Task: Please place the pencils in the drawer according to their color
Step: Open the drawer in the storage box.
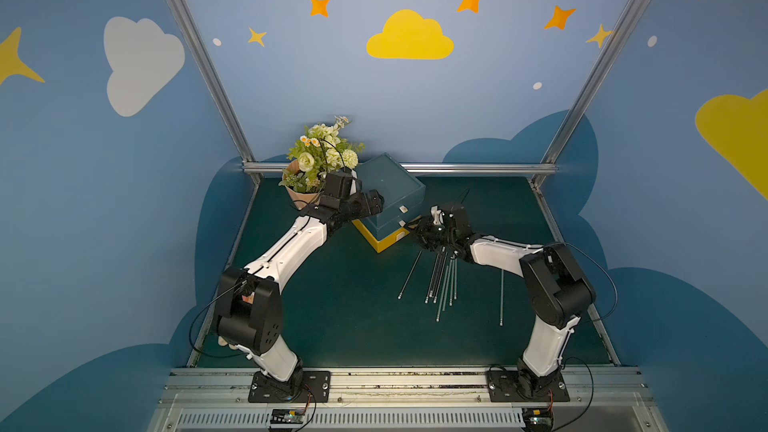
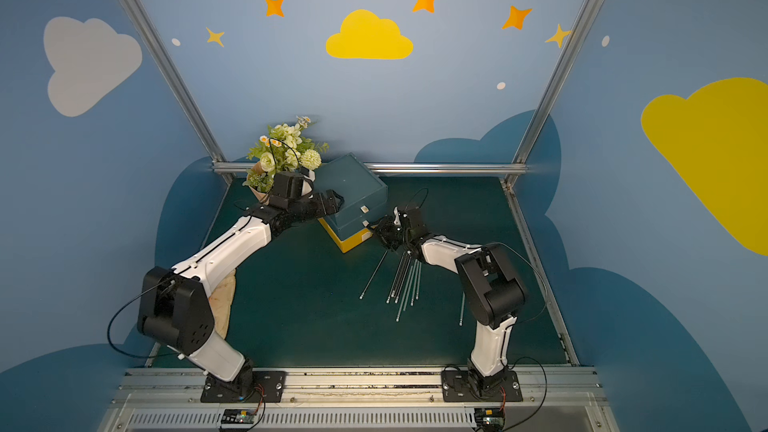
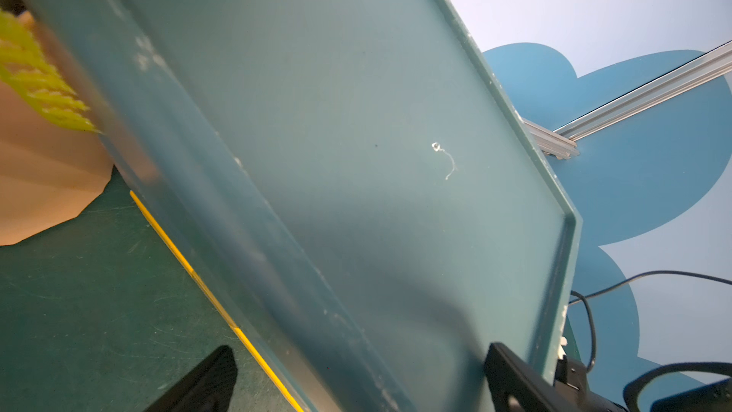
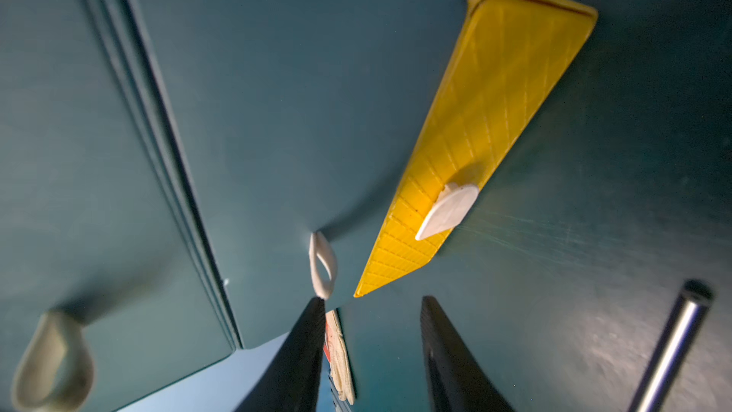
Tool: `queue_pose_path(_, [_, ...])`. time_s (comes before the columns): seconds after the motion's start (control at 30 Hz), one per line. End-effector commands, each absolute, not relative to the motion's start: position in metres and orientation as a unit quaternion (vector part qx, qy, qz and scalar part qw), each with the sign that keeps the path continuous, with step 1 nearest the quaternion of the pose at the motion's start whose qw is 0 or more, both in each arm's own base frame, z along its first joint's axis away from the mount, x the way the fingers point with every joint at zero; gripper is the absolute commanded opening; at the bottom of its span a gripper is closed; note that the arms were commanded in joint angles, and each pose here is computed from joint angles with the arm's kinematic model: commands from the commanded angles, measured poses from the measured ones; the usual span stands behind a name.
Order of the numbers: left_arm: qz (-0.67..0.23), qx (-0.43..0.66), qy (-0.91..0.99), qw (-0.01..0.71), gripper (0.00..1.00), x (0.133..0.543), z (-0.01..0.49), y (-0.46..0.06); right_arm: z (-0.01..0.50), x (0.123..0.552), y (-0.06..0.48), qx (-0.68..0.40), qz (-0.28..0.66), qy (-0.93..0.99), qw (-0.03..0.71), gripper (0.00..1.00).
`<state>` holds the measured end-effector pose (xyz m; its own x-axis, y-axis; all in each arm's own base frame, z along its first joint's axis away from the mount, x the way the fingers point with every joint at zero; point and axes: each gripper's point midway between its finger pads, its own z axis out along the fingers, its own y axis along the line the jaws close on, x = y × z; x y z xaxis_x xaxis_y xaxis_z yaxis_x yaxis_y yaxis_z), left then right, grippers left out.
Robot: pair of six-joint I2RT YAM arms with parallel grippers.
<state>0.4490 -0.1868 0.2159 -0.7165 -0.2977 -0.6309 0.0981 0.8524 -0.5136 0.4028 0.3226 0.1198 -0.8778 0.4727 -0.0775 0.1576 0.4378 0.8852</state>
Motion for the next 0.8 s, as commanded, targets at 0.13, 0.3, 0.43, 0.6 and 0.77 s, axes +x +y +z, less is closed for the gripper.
queue_pose_path(0.13, [-0.256,-0.052,0.898,0.353,1.0,0.437,0.206,-0.186,0.139,0.421,0.336,0.181,0.519,0.817,0.174,0.4])
queue_pose_path(0.3, [-0.255,-0.052,0.899,0.352,1.0,0.437,0.205,-0.186,0.133,0.424,0.338,0.187,0.52,0.817,0.166,0.29])
queue_pose_path(0.43, [-0.254,-0.052,0.9,0.351,1.0,0.437,0.204,-0.186,0.133,0.423,0.339,0.188,0.529,0.812,0.161,0.06])
queue_pose_path(0.6, [-0.253,-0.051,0.9,0.35,1.0,0.436,0.203,-0.186,0.136,0.414,0.333,0.187,0.532,0.81,0.159,0.0])
queue_pose_path(0.77, [-0.254,-0.05,0.9,0.351,1.0,0.436,0.204,-0.187,0.138,0.395,0.322,0.184,0.529,0.814,0.156,0.0])
